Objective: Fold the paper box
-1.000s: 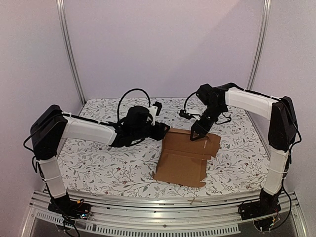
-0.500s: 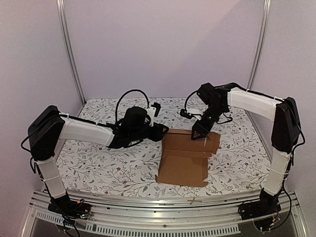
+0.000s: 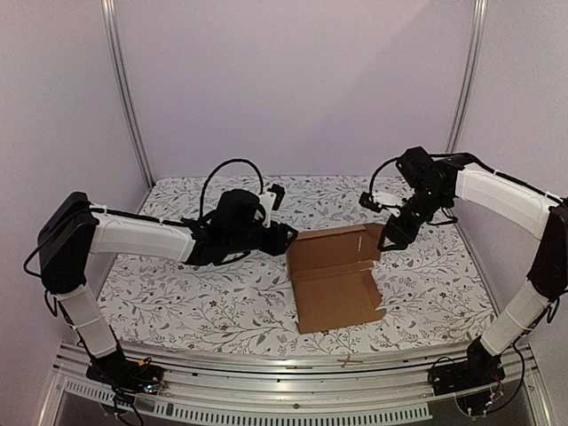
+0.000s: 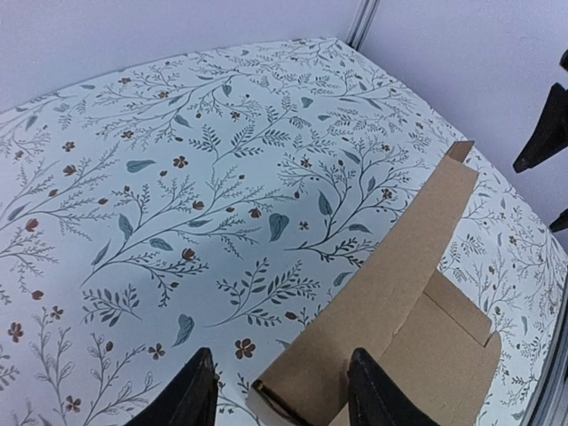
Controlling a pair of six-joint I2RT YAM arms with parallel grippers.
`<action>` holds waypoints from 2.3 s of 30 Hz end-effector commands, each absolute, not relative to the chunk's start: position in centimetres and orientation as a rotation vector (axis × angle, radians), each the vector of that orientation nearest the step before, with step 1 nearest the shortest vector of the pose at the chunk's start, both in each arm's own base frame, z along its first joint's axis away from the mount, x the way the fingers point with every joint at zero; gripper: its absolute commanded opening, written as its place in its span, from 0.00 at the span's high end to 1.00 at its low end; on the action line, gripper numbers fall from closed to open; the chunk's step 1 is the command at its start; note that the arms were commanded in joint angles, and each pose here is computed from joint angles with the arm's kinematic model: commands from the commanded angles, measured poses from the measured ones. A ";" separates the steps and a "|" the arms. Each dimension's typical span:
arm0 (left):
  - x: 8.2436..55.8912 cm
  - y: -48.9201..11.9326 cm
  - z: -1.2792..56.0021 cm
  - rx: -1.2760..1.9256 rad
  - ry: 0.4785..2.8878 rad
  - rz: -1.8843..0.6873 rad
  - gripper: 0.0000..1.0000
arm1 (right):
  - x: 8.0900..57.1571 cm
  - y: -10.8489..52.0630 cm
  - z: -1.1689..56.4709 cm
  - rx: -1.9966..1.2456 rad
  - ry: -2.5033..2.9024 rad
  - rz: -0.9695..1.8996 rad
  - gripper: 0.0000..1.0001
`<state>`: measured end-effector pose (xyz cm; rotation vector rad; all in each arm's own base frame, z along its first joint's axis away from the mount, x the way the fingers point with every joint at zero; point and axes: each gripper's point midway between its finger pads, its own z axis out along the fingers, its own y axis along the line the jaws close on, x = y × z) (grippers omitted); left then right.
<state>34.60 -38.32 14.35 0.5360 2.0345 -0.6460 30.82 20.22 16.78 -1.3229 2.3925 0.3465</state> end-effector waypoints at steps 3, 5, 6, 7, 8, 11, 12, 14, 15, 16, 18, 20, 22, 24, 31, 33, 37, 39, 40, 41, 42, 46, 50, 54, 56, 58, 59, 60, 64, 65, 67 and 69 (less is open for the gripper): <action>33.0 -36.6 17.9 0.559 2.003 -0.594 0.48 | 33.8 17.7 15.7 -1.208 2.389 0.237 0.40; 33.2 -36.3 19.2 0.565 1.986 -0.567 0.47 | 34.7 17.3 15.9 -1.170 2.386 0.258 0.40; 33.3 -36.2 19.8 0.571 1.981 -0.553 0.46 | 35.2 17.1 16.0 -1.153 2.384 0.260 0.41; 33.6 -36.3 20.3 0.576 1.975 -0.544 0.46 | 35.7 16.9 15.9 -1.136 2.385 0.261 0.41; 33.8 -36.6 20.6 0.587 1.973 -0.535 0.45 | 36.2 16.7 15.9 -1.122 2.381 0.264 0.41; 34.8 -38.5 22.1 0.621 1.954 -0.551 0.43 | 37.4 16.1 15.2 -1.098 2.377 0.285 0.41; 35.0 -39.2 21.9 0.654 1.974 -0.550 0.43 | 37.6 16.1 14.7 -1.103 2.380 0.297 0.41; 35.7 -41.3 22.5 0.710 1.956 -0.580 0.43 | 37.8 16.2 13.6 -1.123 2.378 0.331 0.41; 36.0 -42.4 22.4 0.748 1.947 -0.596 0.42 | 37.8 16.3 13.1 -1.135 2.369 0.337 0.41; 36.4 -43.2 22.1 0.778 1.934 -0.598 0.42 | 38.0 16.4 12.7 -1.140 2.357 0.337 0.41; 36.3 -45.5 21.1 0.871 1.916 -0.661 0.41 | 38.2 16.7 12.3 -1.153 2.342 0.346 0.43; 36.6 -47.3 19.8 0.933 1.920 -0.696 0.41 | 38.5 16.8 12.0 -1.155 2.338 0.348 0.45; 36.6 -49.0 17.8 0.984 1.949 -0.747 0.41 | 38.7 17.0 11.6 -1.153 2.334 0.358 0.47; 36.3 -50.1 16.6 1.007 1.966 -0.798 0.41 | 38.7 17.3 11.3 -1.155 2.329 0.385 0.49; 35.3 -49.8 14.7 0.999 2.011 -0.804 0.44 | 38.2 18.6 10.3 -1.175 2.337 0.464 0.74; 35.0 -49.3 14.3 0.990 2.022 -0.797 0.44 | 37.9 19.3 10.1 -1.193 2.335 0.480 0.82; 34.5 -48.3 13.5 0.971 2.056 -0.792 0.46 | 37.2 21.0 9.7 -1.231 2.336 0.481 0.90; 34.1 -47.8 13.0 0.965 2.071 -0.788 0.46 | 37.0 21.8 9.7 -1.249 2.333 0.474 0.90; 34.0 -47.6 12.8 0.959 2.076 -0.787 0.46 | 37.0 22.0 9.8 -1.249 2.333 0.468 0.91; 33.8 -47.3 12.6 0.954 2.080 -0.785 0.46 | 37.0 22.2 9.8 -1.236 2.345 0.471 0.91; 33.8 -47.1 12.5 0.947 2.085 -0.781 0.46 | 36.9 22.3 9.9 -1.228 2.356 0.482 0.91; 33.5 -46.4 11.7 0.942 2.110 -0.774 0.46 | 35.6 22.5 9.7 -1.220 2.412 0.556 0.88; 32.9 -46.5 11.5 0.976 2.101 -0.827 0.47 | 34.3 21.4 10.3 -1.280 2.409 0.583 0.76; 32.5 -46.7 11.7 0.999 2.087 -0.879 0.47 | 35.4 18.8 13.3 -1.270 2.361 0.627 0.68; 32.2 -46.9 11.8 1.013 2.083 -0.902 0.47 | 36.1 17.6 14.0 -1.309 2.325 0.617 0.66; 32.0 -47.1 11.8 1.025 2.081 -0.920 0.48 | 36.7 17.1 13.8 -1.336 2.305 0.604 0.66; 32.0 -47.1 11.8 1.027 2.086 -0.920 0.48 | 37.0 17.1 13.7 -1.347 2.299 0.599 0.65; 32.0 -47.2 11.6 1.029 2.092 -0.919 0.48 | 37.2 17.1 13.3 -1.361 2.295 0.595 0.65; 31.9 -47.2 11.5 1.040 2.097 -0.918 0.49 | 39.6 17.2 11.4 -1.315 2.324 0.561 0.66; 32.0 -47.1 11.5 1.039 2.099 -0.913 0.49 | 39.9 17.4 10.5 -1.309 2.345 0.571 0.66; 32.1 -47.0 11.4 1.036 2.102 -0.897 0.49 | 39.7 17.8 9.4 -1.333 2.354 0.578 0.66; 32.2 -46.9 11.3 1.035 2.105 -0.884 0.49 | 39.0 18.2 8.3 -1.377 2.357 0.575 0.66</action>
